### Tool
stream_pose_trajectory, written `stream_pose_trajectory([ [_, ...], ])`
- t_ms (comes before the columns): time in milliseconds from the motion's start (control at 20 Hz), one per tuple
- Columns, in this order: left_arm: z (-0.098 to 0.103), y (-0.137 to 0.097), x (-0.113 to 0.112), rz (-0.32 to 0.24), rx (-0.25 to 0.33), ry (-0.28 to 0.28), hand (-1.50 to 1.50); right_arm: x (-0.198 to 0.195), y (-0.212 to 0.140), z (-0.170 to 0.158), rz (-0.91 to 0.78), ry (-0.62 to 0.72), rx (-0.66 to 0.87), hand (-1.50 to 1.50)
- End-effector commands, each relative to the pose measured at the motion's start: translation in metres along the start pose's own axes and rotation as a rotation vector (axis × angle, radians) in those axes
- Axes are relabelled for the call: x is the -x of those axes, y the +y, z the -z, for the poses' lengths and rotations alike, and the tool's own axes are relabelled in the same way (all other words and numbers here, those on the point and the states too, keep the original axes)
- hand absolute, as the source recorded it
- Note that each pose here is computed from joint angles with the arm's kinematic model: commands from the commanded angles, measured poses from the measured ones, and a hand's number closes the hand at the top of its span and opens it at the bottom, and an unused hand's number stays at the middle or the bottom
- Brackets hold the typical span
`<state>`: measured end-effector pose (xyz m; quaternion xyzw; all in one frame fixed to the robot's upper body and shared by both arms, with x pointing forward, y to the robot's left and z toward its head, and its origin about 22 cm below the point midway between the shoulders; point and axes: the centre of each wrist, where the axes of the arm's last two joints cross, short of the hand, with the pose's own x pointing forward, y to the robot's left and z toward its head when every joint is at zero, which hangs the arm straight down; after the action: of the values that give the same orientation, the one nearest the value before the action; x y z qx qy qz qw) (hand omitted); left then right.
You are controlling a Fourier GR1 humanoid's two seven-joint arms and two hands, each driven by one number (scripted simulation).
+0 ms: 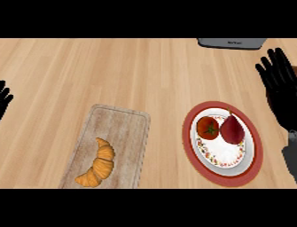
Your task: Pick the pear from the plate and place it in the bowl
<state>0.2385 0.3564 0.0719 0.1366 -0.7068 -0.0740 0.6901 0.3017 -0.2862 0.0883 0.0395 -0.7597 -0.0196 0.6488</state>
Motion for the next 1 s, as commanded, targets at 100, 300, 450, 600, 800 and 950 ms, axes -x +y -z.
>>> stream_pose_trajectory([
  [100,0.016,-0.004,-0.01,-0.083,-0.083,-0.109,0.0,-0.007,0.059,0.012,0.032,-0.076,-0.305,-1.5],
  [300,0.025,-0.013,-0.017,-0.129,-0.086,-0.145,0.0,-0.046,0.042,0.025,-0.573,-0.194,-0.369,-1.5],
  [450,0.036,-0.012,-0.025,-0.157,-0.121,-0.167,0.0,0.025,0.091,-0.013,-0.399,-0.292,-0.108,-1.5],
  [600,0.044,-0.018,-0.02,-0.176,-0.132,-0.165,0.0,0.043,0.102,-0.045,-0.481,-0.359,-0.159,-1.5],
  [800,0.04,-0.037,-0.006,-0.171,-0.118,-0.171,0.0,0.03,0.106,-0.065,-0.639,-0.346,-0.166,-1.5],
  [950,0.039,-0.018,-0.012,-0.17,-0.138,-0.165,0.0,-0.012,0.082,-0.063,-0.829,-0.279,-0.15,-1.5],
])
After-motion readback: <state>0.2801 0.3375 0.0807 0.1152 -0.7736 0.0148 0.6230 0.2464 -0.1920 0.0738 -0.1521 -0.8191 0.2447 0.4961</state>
